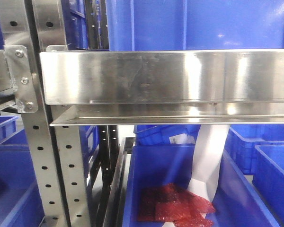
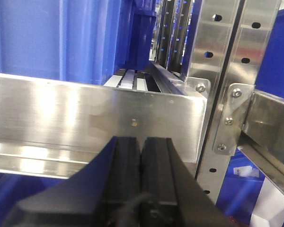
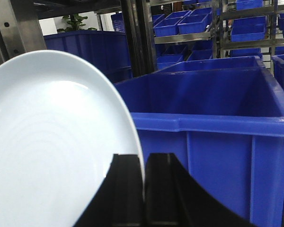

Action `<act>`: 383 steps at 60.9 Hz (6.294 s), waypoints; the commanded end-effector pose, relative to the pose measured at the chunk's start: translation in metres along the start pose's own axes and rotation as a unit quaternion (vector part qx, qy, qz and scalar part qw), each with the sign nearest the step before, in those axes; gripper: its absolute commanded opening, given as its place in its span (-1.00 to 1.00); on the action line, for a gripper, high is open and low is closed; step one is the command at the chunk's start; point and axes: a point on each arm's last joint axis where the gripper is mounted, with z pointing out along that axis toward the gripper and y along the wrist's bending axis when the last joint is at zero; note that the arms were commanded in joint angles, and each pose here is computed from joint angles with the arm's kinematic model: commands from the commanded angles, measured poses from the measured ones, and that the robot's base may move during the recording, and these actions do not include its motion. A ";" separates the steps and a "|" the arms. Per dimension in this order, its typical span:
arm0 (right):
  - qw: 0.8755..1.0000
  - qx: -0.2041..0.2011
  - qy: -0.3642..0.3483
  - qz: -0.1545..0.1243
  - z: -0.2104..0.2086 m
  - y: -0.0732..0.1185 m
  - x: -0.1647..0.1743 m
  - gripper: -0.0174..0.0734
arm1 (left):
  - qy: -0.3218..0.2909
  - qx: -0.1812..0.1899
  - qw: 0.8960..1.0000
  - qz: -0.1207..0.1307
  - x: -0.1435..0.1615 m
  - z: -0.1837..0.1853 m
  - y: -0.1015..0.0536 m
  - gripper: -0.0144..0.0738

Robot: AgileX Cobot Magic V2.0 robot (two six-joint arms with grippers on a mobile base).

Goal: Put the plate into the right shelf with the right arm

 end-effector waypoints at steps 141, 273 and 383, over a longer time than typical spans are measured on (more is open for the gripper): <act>0.974 0.194 0.099 -0.063 0.245 -0.048 -0.126 0.53 | -0.046 0.004 0.999 -0.003 -0.006 -0.001 -0.001 -0.78; 0.975 0.196 -0.049 -0.088 -0.032 -0.043 0.122 -0.51 | -0.046 0.004 0.999 -0.003 -0.006 -0.001 -0.001 -0.78; 0.973 0.196 -0.088 -0.081 -0.029 -0.053 0.156 -0.51 | -0.046 0.004 0.999 -0.003 -0.006 -0.001 -0.001 -0.78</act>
